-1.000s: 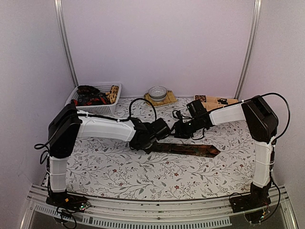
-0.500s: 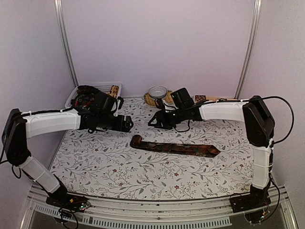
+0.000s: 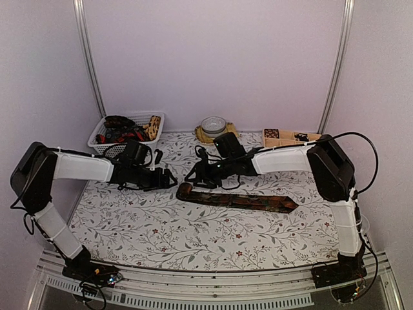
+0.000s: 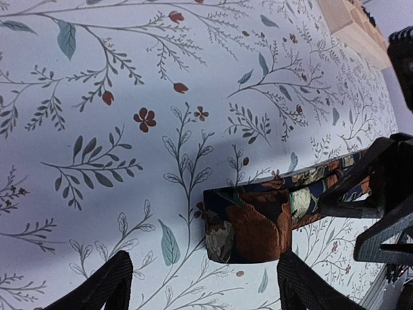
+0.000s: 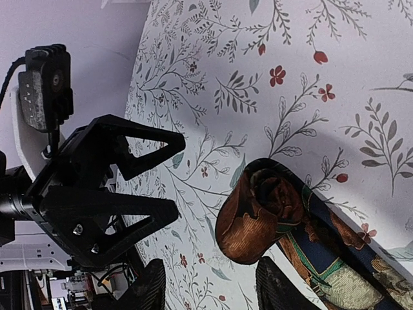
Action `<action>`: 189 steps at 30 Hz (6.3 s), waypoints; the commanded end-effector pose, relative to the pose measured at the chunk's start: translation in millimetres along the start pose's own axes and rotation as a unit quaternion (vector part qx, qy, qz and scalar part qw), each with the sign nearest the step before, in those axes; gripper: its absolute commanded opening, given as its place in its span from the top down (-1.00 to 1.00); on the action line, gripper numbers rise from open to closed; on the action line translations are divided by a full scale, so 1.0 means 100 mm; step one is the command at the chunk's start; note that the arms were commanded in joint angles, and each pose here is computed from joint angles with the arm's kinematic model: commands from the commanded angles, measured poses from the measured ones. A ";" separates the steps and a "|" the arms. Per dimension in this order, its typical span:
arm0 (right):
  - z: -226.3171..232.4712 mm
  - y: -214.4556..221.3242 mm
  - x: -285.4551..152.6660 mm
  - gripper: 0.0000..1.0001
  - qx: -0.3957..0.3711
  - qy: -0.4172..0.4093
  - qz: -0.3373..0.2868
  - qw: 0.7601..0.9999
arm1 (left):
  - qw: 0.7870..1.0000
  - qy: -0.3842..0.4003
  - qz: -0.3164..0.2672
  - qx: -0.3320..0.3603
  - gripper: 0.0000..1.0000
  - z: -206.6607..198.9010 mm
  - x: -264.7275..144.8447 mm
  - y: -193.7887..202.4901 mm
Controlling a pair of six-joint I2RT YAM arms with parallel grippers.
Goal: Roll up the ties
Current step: Roll the tie at the center of the board.
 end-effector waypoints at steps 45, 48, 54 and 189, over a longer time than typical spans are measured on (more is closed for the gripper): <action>-0.82 0.40 0.68 0.53 0.170 0.036 0.051 0.983 | 0.996 0.083 0.036 0.005 -0.23 0.10 0.45 0.12; -0.88 0.45 0.69 0.59 0.179 0.036 0.060 0.981 | 0.995 0.091 0.025 0.014 -0.41 0.09 0.41 0.06; -0.97 0.51 0.69 0.63 0.191 0.032 0.079 0.978 | 0.994 0.039 -0.007 0.100 -0.98 0.09 0.21 -0.20; -1.64 1.02 0.24 0.73 0.237 -0.029 0.155 0.959 | 0.941 0.253 0.096 -0.203 -0.13 -0.24 0.70 0.94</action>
Point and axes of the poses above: each gripper's point midway between its finger pads, its own x axis out along the fingers, its own z axis along the line the jaws close on, y = z × x, the point moved 8 cm from there along -x, back along the fingers, and after that the axes turned 2 degrees about x, right-handed, at the moved point
